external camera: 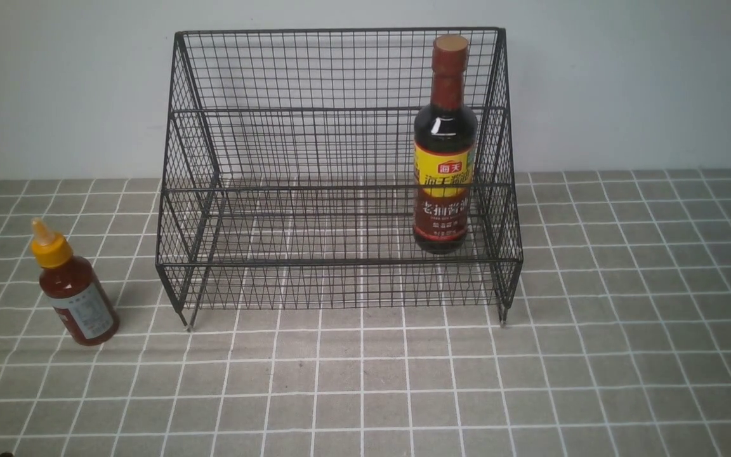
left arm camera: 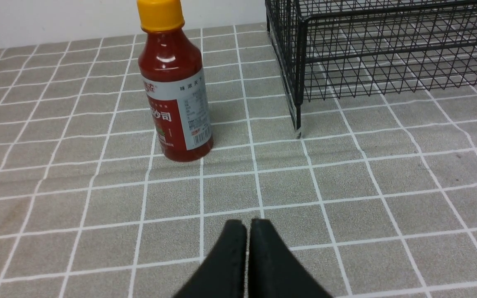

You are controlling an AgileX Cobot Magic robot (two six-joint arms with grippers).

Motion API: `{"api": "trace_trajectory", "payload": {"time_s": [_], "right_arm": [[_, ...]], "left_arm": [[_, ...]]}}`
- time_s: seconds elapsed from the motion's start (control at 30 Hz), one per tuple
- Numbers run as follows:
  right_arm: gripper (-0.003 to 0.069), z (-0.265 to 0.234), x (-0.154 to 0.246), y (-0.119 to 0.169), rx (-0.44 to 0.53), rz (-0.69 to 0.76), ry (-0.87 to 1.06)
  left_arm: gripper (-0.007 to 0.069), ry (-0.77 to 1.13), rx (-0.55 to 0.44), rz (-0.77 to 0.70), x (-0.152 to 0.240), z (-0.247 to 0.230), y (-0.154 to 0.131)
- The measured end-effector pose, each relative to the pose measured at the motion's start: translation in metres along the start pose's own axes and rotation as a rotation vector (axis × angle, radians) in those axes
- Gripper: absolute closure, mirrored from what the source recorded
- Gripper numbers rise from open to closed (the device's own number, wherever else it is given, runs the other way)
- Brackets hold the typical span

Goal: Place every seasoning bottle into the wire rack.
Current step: Use the left arm to grab the condiment bottle closest to it

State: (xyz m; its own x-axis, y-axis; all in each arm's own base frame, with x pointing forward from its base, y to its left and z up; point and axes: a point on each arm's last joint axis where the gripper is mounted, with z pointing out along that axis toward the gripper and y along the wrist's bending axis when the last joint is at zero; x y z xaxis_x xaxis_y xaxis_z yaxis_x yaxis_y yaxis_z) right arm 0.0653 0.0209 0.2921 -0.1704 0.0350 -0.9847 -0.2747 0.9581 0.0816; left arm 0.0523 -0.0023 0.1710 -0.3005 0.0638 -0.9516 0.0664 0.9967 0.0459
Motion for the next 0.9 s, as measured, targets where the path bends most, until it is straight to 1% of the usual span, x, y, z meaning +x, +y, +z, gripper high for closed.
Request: {"api": "trace_trajectory", "payload": {"time_s": [0.03, 0.07, 0.13, 0.17, 0.23, 0.27, 0.3, 0.33, 0.37, 0.5, 0.9], "right_arm": [[0.0673, 0.000, 0.008, -0.003, 0.006, -0.029, -0.015], [0.0673, 0.000, 0.018, -0.008, 0.060, -0.066, -0.046], [0.0673, -0.001, 0.025, -0.010, 0.090, -0.083, -0.061], [0.0673, 0.000, 0.040, -0.015, 0.149, -0.105, -0.069], [0.0673, 0.000, 0.063, -0.020, 0.210, -0.109, -0.069], [0.0673, -0.001, 0.064, -0.021, 0.227, -0.109, -0.069], [0.0673, 0.000, 0.077, -0.023, 0.250, -0.106, -0.065], [0.0673, 0.000, 0.081, -0.024, 0.259, -0.104, -0.061], [0.0673, 0.001, 0.099, -0.027, 0.296, -0.097, -0.044], [0.0673, 0.000, 0.109, -0.030, 0.331, -0.072, 0.020], [0.0673, 0.000, 0.109, -0.030, 0.334, -0.062, 0.031]], "left_arm": [[0.0632, 0.000, 0.000, 0.000, 0.000, 0.000, 0.000], [0.0632, 0.000, 0.000, 0.000, 0.000, 0.000, 0.000], [0.0632, 0.000, 0.000, 0.000, 0.000, 0.000, 0.000], [0.0632, 0.000, 0.000, 0.000, 0.000, 0.000, 0.000], [0.0632, 0.000, 0.000, 0.000, 0.000, 0.000, 0.000], [0.0632, 0.000, 0.000, 0.000, 0.000, 0.000, 0.000], [0.0632, 0.000, 0.000, 0.000, 0.000, 0.000, 0.000], [0.0632, 0.000, 0.000, 0.000, 0.000, 0.000, 0.000], [0.0632, 0.000, 0.000, 0.000, 0.000, 0.000, 0.000], [0.0632, 0.000, 0.000, 0.000, 0.000, 0.000, 0.000], [0.0632, 0.000, 0.000, 0.000, 0.000, 0.000, 0.000]]}}
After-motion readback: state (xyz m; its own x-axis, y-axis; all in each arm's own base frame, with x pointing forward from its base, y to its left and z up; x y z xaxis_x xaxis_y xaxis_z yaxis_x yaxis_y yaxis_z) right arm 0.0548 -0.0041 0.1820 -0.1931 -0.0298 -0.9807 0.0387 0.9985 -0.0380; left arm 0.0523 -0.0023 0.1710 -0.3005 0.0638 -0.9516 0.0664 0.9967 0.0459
